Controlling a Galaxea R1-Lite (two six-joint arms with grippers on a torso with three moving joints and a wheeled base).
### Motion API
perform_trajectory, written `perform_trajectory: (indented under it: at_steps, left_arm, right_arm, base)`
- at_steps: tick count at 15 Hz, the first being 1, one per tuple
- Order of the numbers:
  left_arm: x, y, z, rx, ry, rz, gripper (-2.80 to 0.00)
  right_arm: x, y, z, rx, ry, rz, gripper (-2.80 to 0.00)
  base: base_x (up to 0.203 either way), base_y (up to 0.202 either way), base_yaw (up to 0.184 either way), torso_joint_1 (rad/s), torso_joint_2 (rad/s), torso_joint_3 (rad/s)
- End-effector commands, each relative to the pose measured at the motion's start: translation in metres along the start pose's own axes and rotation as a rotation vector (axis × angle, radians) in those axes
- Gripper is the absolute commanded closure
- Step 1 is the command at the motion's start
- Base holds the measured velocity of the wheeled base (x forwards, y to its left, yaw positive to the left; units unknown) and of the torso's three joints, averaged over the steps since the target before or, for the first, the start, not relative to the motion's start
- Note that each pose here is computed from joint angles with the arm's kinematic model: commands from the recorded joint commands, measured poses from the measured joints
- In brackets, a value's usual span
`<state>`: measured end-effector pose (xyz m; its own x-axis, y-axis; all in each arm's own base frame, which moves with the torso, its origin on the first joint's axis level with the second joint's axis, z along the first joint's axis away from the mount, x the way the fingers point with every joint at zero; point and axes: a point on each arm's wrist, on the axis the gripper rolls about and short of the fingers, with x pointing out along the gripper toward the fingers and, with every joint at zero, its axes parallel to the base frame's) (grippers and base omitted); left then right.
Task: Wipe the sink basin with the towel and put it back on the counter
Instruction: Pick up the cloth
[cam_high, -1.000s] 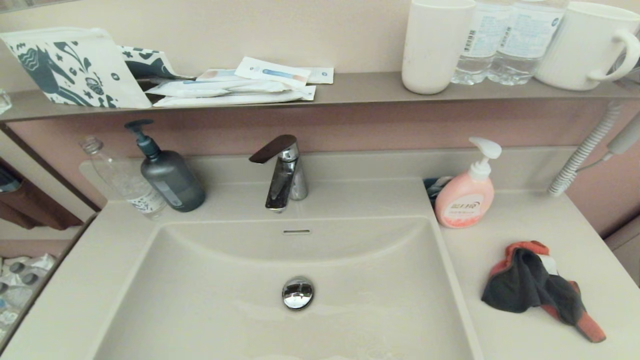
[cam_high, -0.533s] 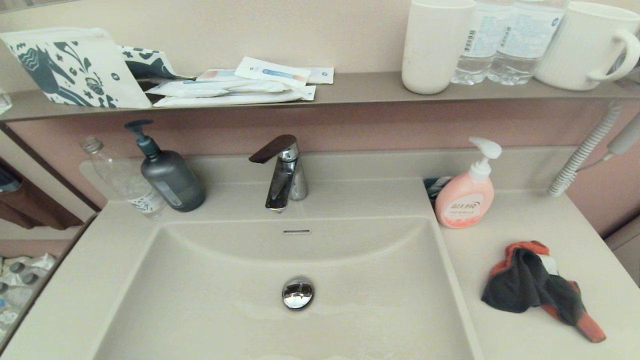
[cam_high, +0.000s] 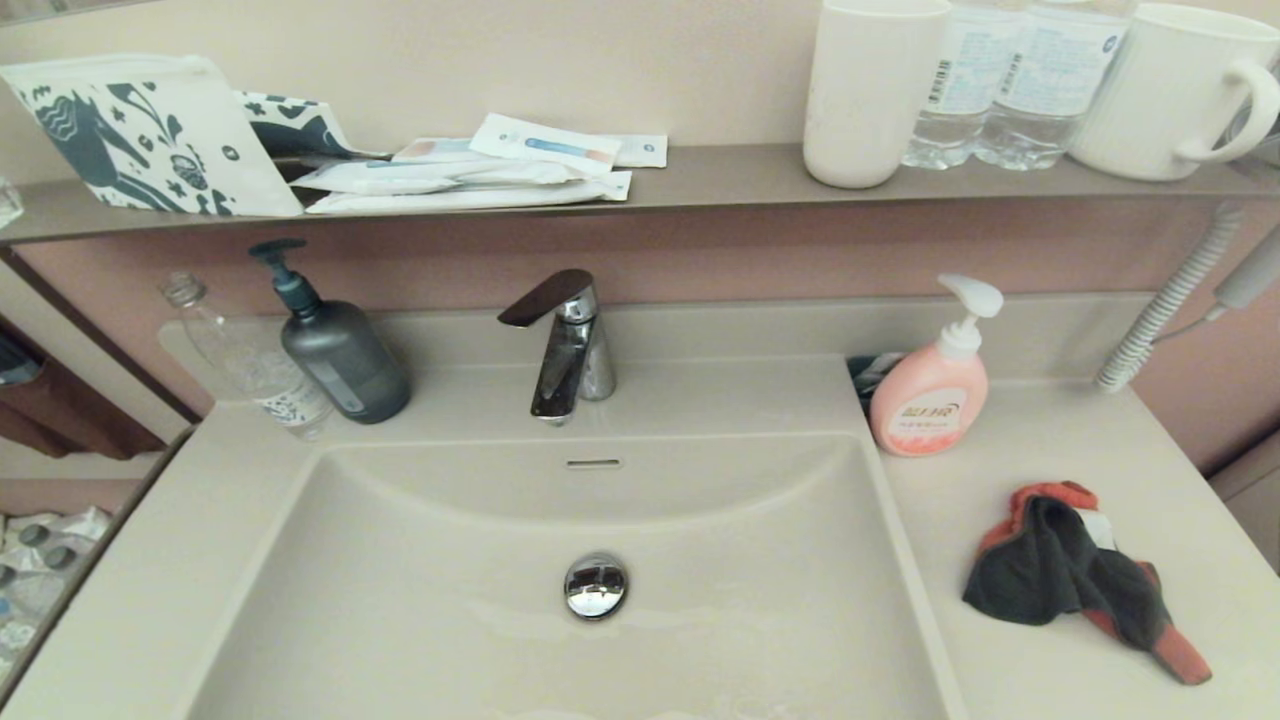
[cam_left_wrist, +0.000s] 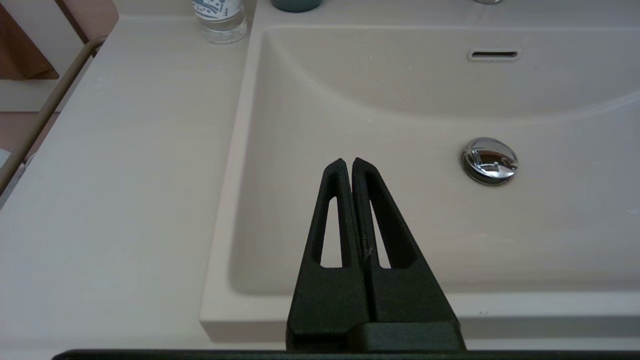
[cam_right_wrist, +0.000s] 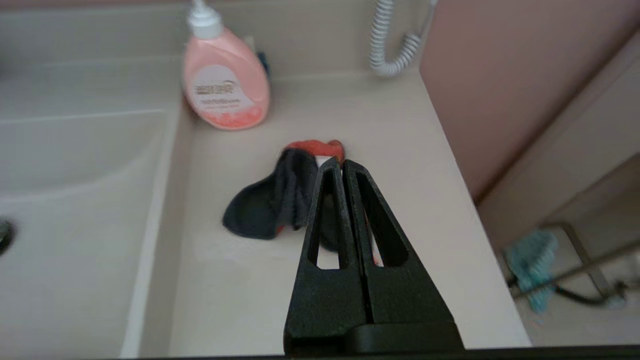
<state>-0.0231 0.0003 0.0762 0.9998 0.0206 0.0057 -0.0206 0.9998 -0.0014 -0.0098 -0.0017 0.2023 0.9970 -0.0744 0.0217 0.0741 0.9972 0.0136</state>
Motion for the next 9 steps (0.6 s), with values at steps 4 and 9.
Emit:
perform_trajectory:
  at_steps: [4,9]
  left_arm:
    - [0.0,0.0,0.0,0.0,0.001,0.001,0.0]
    - [0.0,0.0,0.0,0.0,0.001,0.001,0.0]
  right_arm:
    - [0.096,0.005,0.024,-0.029,0.344,-0.063,0.0]
    - [0.172,0.006,0.02,0.002,0.684,-0.123,0.0]
  base:
    - [0.0,0.0,0.0,0.0,0.0,0.0]
    - [0.0,0.0,0.0,0.0,0.0,0.0]
